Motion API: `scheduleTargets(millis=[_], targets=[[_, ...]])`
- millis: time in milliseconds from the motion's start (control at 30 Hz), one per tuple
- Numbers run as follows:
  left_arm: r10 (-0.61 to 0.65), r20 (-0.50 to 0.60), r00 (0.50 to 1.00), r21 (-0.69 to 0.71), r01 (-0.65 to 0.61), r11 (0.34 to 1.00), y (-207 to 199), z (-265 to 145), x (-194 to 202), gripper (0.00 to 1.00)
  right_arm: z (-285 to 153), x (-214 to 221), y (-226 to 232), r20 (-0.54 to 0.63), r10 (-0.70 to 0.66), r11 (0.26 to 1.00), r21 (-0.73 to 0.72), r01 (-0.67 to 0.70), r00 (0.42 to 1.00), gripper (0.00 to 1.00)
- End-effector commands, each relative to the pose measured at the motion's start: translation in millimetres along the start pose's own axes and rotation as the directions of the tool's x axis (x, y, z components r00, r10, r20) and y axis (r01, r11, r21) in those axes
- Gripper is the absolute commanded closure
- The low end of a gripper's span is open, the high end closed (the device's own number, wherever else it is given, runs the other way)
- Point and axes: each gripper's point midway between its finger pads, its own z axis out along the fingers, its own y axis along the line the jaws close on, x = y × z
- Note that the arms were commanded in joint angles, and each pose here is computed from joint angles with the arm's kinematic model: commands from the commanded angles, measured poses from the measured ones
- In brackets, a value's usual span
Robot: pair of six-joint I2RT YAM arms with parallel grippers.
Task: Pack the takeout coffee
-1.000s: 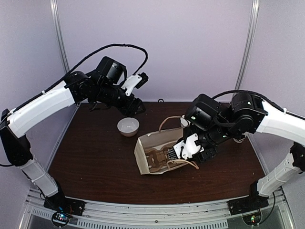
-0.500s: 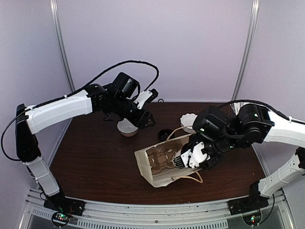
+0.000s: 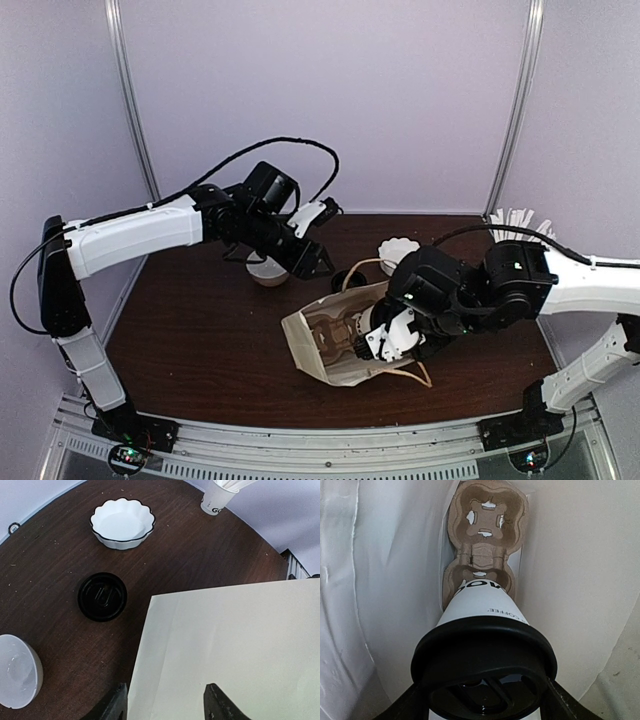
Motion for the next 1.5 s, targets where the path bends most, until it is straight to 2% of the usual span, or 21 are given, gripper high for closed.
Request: scheduleTargets(millis=[0,333,500,600,700,967,1133,1467], targets=[[-0.002,0.02,1.0,0.052,0.001,0.999,-9.0,7.7,-2.3,0.45,-2.2,-1.9,-3.8,-0.002,0.003,1.0,0.029,-0.003,1.0,0.32],[0.018,-0.004,1.0,0.105,-0.017,0.994,-34.3,15.8,4.9,0.46,2.6,-7.3,-21.2,0.003,0.056,0.992,0.116,-0.056,0.998,0.32],[0.022,0.0,1.0,0.113,-0.022,0.993,-41.2,12.9,4.6,0.46,2.1,-7.3,-2.6,0.034,0.06,0.997,0.044,-0.061,0.998,0.32],[0.032,0.011,0.999,0.085,-0.032,0.996,-38.2,7.5,-0.2,0.46,-0.2,-6.7,16.7,0.056,0.038,0.999,-0.038,-0.036,0.998,0.32],[0.05,0.009,0.999,0.055,-0.05,0.997,-34.2,3.9,-5.5,0.46,0.6,-2.4,24.5,0.048,0.02,0.998,-0.052,-0.017,0.999,0.32],[0.059,-0.003,0.998,0.025,-0.059,0.998,-28.2,9.3,-7.2,0.46,20.6,7.6,17.7,-0.032,0.008,0.998,0.056,-0.006,0.999,0.33],[0.057,-0.006,0.998,0.023,-0.057,0.998,-26.4,12.9,-5.4,0.46,23.2,5.2,5.2,-0.04,0.03,0.993,0.119,-0.025,0.999,0.33],[0.05,-0.015,0.999,0.02,-0.05,0.999,-20.6,13.9,0.7,0.46,36.5,-4.4,1.1,-0.053,0.014,0.993,0.12,-0.008,0.998,0.33]])
